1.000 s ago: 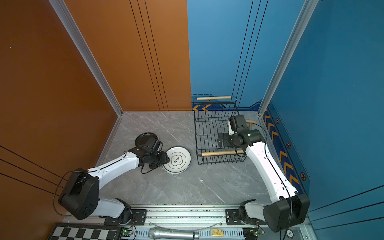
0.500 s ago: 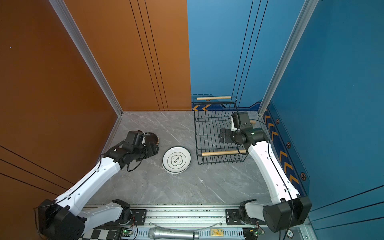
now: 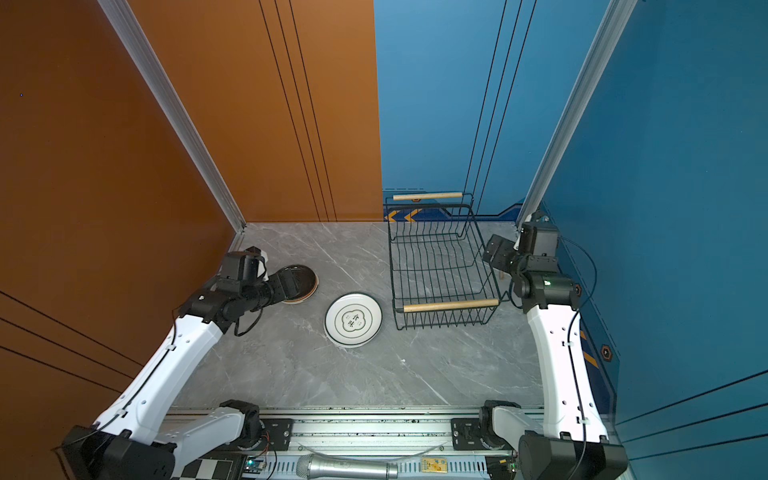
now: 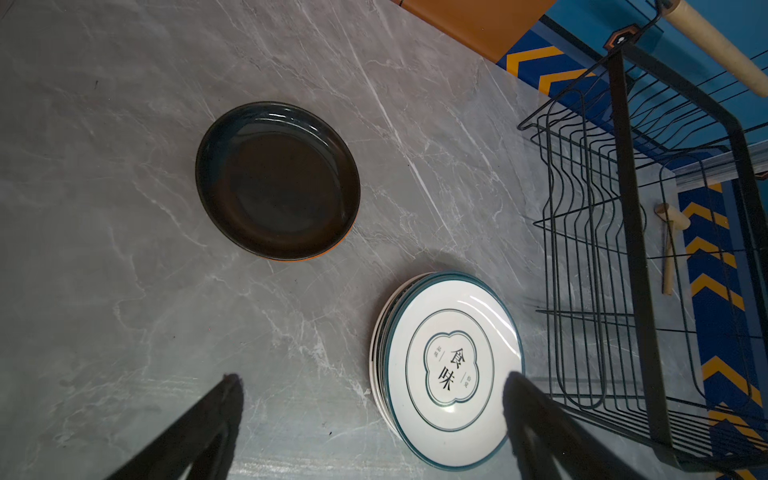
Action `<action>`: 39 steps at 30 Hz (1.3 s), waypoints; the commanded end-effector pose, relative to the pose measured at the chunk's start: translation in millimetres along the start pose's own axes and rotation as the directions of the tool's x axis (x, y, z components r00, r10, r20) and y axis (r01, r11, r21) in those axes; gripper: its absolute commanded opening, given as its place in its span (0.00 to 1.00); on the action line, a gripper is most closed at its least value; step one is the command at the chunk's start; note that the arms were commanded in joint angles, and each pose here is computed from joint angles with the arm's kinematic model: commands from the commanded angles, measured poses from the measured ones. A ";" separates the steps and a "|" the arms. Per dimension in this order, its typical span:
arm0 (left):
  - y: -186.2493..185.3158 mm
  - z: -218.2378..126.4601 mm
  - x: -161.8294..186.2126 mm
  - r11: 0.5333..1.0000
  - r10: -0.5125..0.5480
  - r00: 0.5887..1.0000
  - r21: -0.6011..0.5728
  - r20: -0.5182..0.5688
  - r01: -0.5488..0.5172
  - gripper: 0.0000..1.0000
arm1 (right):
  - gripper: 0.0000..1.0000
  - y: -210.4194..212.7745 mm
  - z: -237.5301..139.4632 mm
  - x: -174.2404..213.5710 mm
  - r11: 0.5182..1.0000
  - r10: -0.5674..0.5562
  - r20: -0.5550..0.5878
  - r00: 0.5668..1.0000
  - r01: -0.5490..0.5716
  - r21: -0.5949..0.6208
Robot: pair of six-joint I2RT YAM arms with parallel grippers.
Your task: Unload the plates from the dish rack
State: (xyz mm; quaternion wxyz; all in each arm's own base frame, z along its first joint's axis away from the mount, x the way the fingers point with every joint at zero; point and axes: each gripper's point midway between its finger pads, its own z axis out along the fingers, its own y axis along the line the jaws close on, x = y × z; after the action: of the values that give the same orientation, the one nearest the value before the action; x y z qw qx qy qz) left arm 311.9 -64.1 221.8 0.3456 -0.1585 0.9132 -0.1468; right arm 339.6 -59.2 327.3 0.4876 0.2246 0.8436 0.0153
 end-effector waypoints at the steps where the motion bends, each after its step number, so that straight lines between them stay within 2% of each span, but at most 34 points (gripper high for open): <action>1: -1.2 -14.6 -10.6 1.000 0.030 0.999 0.004 0.037 -0.030 0.98 | 1.00 -52.5 4.0 -20.9 0.971 0.148 0.163 0.975 -0.175 0.165; 5: 3.1 -18.7 -18.7 0.999 0.036 0.996 -0.020 0.079 -0.035 0.98 | 1.00 -88.7 27.2 -4.3 0.943 0.174 0.127 0.977 -0.202 0.263; 9: 8.1 -18.1 -25.5 0.999 0.028 0.993 -0.045 0.114 -0.023 0.98 | 1.00 -115.4 58.9 25.1 0.919 0.214 -0.015 0.977 -0.196 0.342; 13: 11.8 -15.9 -28.6 0.998 0.013 0.990 -0.061 0.139 -0.005 0.98 | 1.00 -126.9 83.2 52.6 0.908 0.216 -0.156 0.964 -0.139 0.394; 24: 21.3 -6.4 -24.4 0.998 0.002 0.981 -0.066 0.192 0.011 0.98 | 1.00 -120.7 116.6 100.0 0.923 0.206 -0.345 0.916 -0.064 0.379; 39: 38.7 5.4 -26.7 0.987 0.077 0.968 -0.159 0.238 -0.040 0.98 | 1.00 -91.1 140.4 132.4 0.952 0.128 -0.463 0.877 0.022 0.305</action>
State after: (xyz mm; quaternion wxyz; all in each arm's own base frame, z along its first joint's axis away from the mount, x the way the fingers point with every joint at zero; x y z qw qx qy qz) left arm 323.7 -31.0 216.5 0.4254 -0.1774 0.8841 -0.0772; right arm 364.5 -129.1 125.5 0.2381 0.3327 0.9107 -0.0571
